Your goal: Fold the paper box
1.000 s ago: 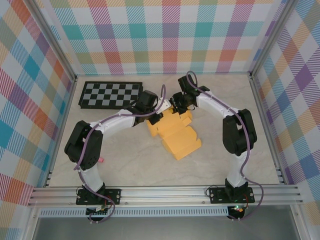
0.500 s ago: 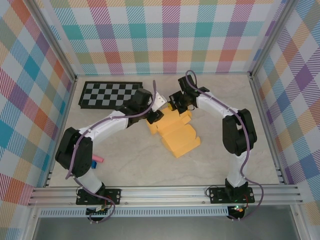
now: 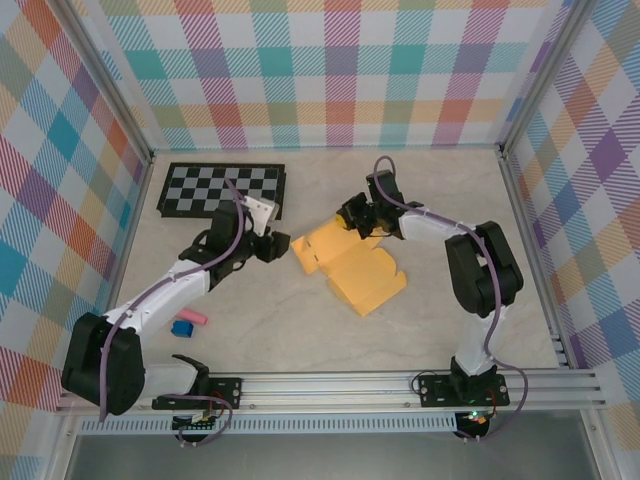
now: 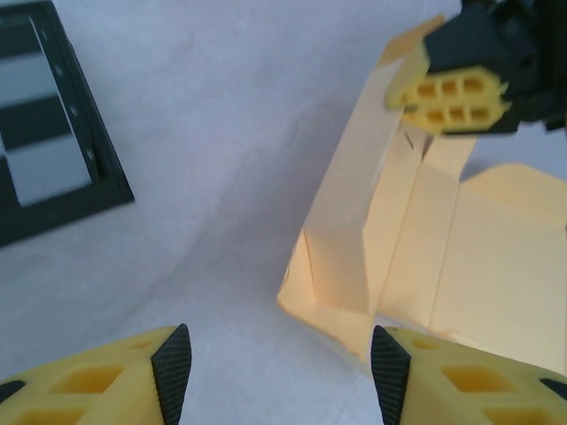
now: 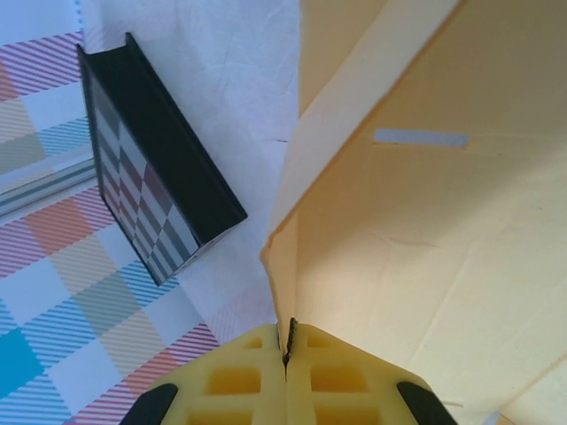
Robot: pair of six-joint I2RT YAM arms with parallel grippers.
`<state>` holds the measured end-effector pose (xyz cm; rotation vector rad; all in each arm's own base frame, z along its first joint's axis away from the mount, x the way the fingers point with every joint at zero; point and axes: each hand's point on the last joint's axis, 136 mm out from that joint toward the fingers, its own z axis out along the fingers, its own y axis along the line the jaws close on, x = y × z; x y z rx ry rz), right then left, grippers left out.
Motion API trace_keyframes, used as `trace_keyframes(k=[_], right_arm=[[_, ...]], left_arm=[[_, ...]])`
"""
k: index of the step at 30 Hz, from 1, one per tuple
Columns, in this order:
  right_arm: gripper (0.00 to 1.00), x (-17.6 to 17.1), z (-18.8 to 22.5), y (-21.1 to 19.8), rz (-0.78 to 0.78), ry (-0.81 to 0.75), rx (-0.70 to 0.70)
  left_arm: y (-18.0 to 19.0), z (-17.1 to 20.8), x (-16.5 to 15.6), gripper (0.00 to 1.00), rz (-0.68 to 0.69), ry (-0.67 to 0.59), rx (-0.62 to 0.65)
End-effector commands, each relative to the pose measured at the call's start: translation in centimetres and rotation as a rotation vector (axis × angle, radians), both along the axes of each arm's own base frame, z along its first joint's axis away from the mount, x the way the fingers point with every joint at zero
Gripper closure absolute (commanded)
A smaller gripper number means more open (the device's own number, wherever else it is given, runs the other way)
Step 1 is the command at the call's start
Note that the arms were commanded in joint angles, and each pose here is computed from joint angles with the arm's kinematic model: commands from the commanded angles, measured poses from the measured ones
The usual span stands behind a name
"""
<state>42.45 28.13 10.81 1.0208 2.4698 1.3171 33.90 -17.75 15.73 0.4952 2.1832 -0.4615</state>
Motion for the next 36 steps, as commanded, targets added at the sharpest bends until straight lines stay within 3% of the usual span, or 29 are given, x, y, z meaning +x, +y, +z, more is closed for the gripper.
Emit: trace_keyframes(k=[1,4,6,9,15,19,25,29,32,34,36], right_arm=[[1.0,1.2,5.1,0.7,0.049,-0.182,0.122],[1.0,1.5,6.5,1.0,0.073,-0.241,0.188],[1.0,1.6,7.4,1.3,0.105,-0.28,0.219],[1.0,1.6,8.1,2.0,0.168,-0.329,0.265],[1.0,1.1,6.6,2.8,0.272,-0.366,0.315],[1.0,0.8,5.2,2.4,0.293,-0.353,0.268],[1.0,1.0,3.4,2.4,0.309,-0.361,0.246],[1.0,1.1,2.9,2.3,0.358,-0.38,0.251],[1.0,1.0,2.2,1.8,0.395,-0.393,0.239],[1.0,1.0,1.8,1.4,0.417,-0.396,0.234],[1.0,1.2,1.3,1.1,0.426,-0.392,0.23]], left_arm=[[-0.5,1.0,0.1,0.42,-0.004,-0.047,-0.083],[-0.6,0.4,0.0,0.37,-0.014,-0.065,-0.097],[-1.3,0.1,-0.4,0.26,-0.066,-0.066,-0.106],[-2.4,-0.8,-1.0,0.24,-0.166,-0.058,-0.088],[-3.0,-2.6,-0.2,0.25,-0.268,-0.101,0.003],[-3.5,-1.9,0.1,0.25,-0.335,-0.185,-0.025],[-4.1,-2.5,0.4,0.28,-0.394,-0.165,0.0],[-4.8,-1.6,0.1,0.29,-0.406,-0.173,-0.069],[-4.9,2.6,-0.3,0.28,-0.384,-0.257,-0.156],[-4.6,4.4,-0.9,0.27,-0.39,-0.308,-0.141],[-3.8,3.6,-1.5,0.27,-0.415,-0.292,-0.065]])
